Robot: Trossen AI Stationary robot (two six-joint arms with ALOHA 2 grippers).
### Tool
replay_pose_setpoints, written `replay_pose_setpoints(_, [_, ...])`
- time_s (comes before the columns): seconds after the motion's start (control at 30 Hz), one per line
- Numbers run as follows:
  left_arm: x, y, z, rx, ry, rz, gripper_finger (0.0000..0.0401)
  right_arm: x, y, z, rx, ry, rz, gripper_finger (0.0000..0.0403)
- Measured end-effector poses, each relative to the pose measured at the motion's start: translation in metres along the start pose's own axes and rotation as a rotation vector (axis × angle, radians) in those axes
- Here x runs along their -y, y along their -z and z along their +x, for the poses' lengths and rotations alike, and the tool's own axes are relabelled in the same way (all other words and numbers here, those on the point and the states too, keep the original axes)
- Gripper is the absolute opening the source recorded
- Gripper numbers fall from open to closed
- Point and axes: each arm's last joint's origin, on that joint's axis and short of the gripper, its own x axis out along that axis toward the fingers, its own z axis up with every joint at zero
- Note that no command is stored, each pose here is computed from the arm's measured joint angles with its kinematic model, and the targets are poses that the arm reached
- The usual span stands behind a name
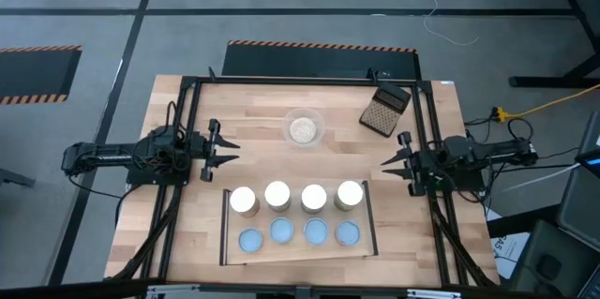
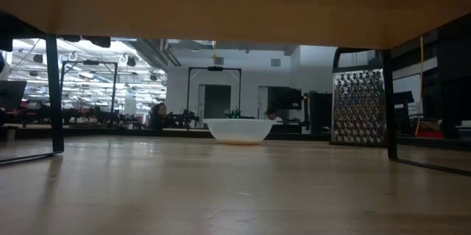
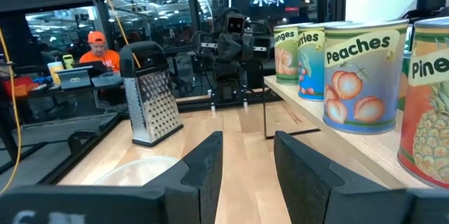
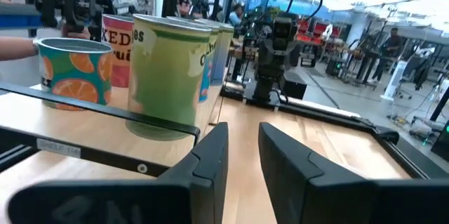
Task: Pick and place cans onto a shelf
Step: Return to Home Position
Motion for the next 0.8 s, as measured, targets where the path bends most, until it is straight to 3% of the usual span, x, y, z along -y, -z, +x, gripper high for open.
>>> replay_pose_setpoints(0.13, [0.0001, 0.0003, 0.0000, -0.002, 0.003, -0.001, 0.0121, -0.0023, 0.0130, 0.0028, -0.015, 0.000, 0.003, 0.0085])
replay_pose_setpoints(0.57, [0.0005, 0.0036, -0.0001, -0.036, 0.009, 0.000, 0.0121, -0.0024, 0.0139, 0.0026, -0.026, -0.001, -0.006, 0.0085])
replay_pose_setpoints(0.8, [0.0011, 0.0046, -0.0001, -0.045, 0.027, 0.044, 0.0121, -0.0024, 0.0138, 0.0026, -0.027, -0.001, 0.080, 0.0085])
